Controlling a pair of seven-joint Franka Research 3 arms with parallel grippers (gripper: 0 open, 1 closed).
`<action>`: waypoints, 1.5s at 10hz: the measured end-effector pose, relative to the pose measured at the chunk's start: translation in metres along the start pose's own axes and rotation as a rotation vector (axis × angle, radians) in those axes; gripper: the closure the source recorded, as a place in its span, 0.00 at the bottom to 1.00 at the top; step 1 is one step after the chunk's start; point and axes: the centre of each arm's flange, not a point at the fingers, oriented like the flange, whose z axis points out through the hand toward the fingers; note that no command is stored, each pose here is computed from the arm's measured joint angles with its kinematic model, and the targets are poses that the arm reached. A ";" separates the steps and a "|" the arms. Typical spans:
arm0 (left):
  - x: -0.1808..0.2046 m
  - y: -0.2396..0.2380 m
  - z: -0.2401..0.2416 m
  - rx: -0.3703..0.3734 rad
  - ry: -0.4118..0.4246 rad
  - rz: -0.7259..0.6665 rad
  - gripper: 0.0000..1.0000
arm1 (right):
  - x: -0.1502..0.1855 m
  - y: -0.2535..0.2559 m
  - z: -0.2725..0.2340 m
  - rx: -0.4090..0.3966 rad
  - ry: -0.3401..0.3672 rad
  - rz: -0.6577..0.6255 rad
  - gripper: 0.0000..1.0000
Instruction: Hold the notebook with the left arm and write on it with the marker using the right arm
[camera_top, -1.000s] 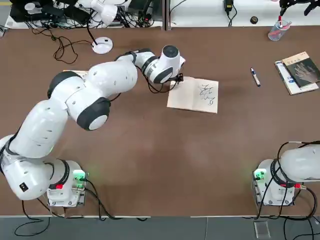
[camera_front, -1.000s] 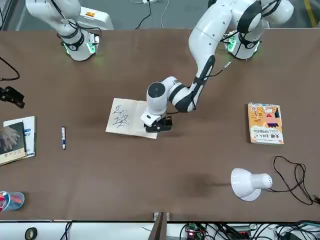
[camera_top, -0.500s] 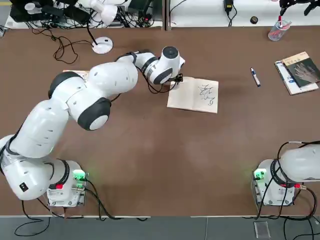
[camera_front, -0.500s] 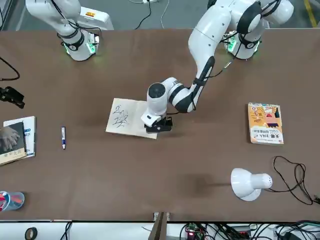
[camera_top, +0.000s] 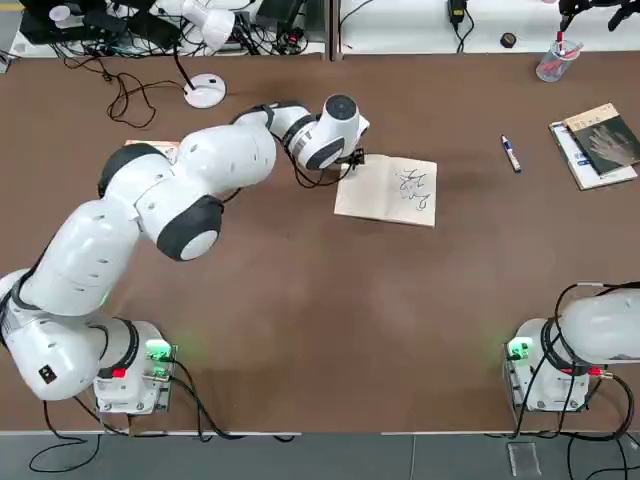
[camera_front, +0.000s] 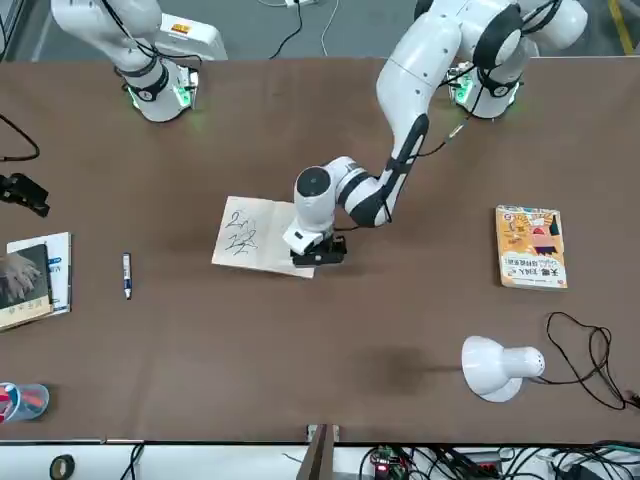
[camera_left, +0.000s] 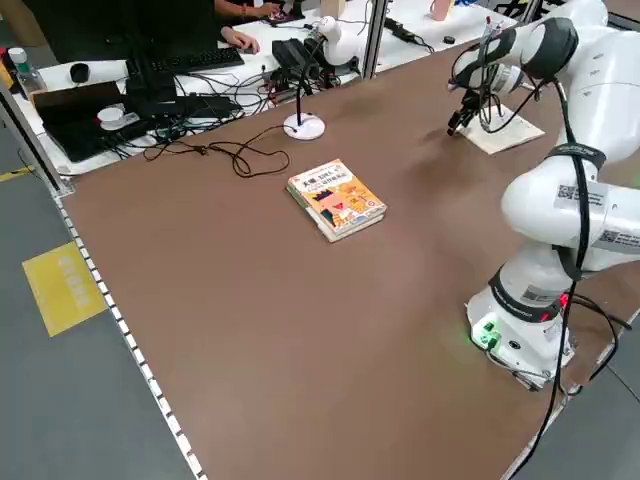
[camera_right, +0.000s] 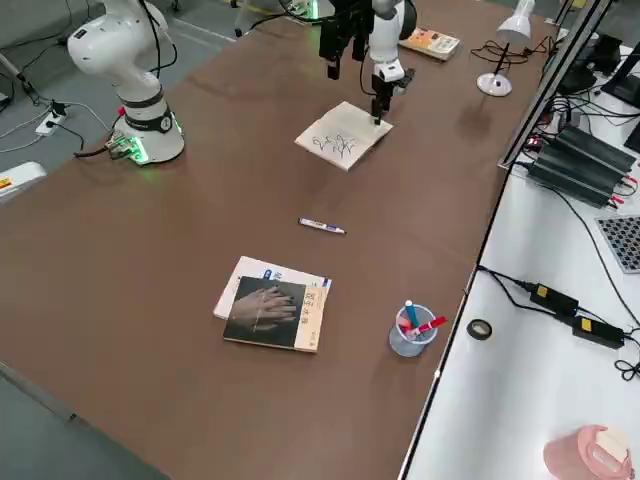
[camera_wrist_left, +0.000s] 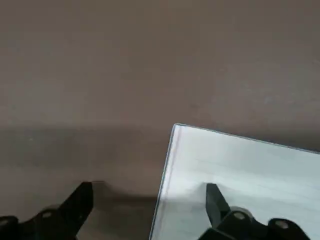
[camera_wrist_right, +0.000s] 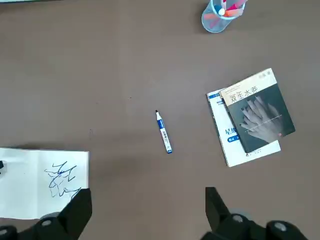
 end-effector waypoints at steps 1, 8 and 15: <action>0.000 0.000 0.000 0.000 0.000 0.000 0.00 | 0.000 0.000 0.000 0.000 0.000 0.000 0.00; 0.000 0.000 0.000 -0.001 0.001 0.000 0.00 | 0.000 0.001 0.000 0.000 0.000 -0.024 0.00; 0.000 0.000 0.000 -0.001 0.001 0.000 0.00 | 0.026 0.036 0.049 0.007 -0.002 -0.316 0.00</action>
